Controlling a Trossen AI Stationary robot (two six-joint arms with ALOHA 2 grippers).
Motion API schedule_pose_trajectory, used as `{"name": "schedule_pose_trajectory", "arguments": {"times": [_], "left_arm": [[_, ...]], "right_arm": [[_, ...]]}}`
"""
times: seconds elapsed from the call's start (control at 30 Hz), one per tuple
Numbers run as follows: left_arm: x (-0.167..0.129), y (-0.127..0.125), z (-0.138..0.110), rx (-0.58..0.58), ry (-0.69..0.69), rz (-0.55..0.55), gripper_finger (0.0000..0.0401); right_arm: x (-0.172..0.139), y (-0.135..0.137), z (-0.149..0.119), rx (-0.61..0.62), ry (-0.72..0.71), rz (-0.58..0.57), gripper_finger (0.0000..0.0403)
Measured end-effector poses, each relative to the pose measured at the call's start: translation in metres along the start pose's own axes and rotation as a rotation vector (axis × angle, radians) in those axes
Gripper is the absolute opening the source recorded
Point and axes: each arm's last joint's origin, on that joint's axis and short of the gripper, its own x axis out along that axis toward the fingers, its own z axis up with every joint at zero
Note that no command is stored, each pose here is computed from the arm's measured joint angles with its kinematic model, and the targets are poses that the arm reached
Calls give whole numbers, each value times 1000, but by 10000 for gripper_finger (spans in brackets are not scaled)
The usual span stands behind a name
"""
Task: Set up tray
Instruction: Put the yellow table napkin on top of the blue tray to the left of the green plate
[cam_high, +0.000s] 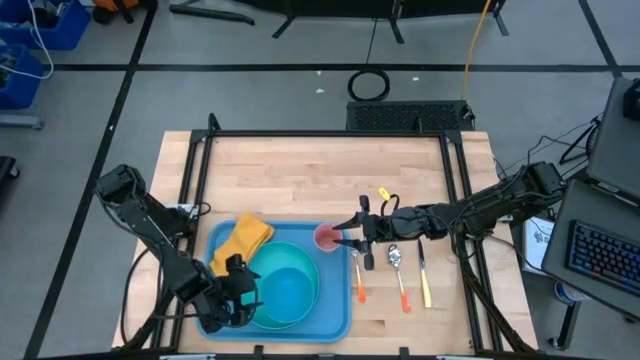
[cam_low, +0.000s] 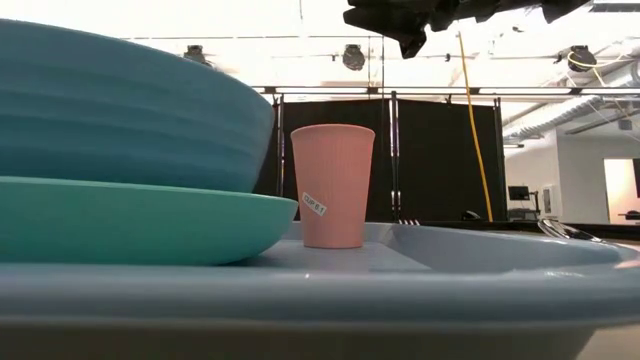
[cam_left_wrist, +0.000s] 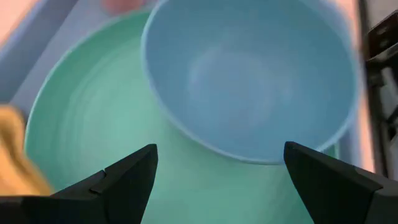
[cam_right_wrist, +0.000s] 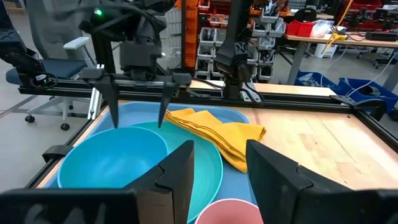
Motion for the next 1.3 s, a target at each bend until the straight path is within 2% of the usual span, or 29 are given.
{"name": "schedule_pose_trajectory", "arguments": {"times": [0.2, 0.3, 0.43, 0.5, 0.8, 0.93, 1.3], "left_arm": [[-4, 11, -13, -71, 146, 95, 351], [-5, 15, -16, -65, 174, 132, 351], [-9, 12, -6, -34, 88, 153, 351], [-12, 10, 0, -19, 87, 160, 351], [-34, 11, 14, -15, 270, 223, 351], [-33, 9, 5, -41, 289, 227, 351], [-6, 4, -38, -30, 464, 450, 351]], "right_arm": [[0, 0, 0, 20, -1, 0, 134], [0, 0, 0, 21, 0, 0, 134], [0, 0, 0, 22, -1, 0, 134], [0, 0, 0, 22, -1, -1, 134], [0, 0, -1, 22, 13, 0, 134], [0, 0, -2, 21, 22, -1, 134], [0, 0, -2, 21, 22, 0, 134]]}}
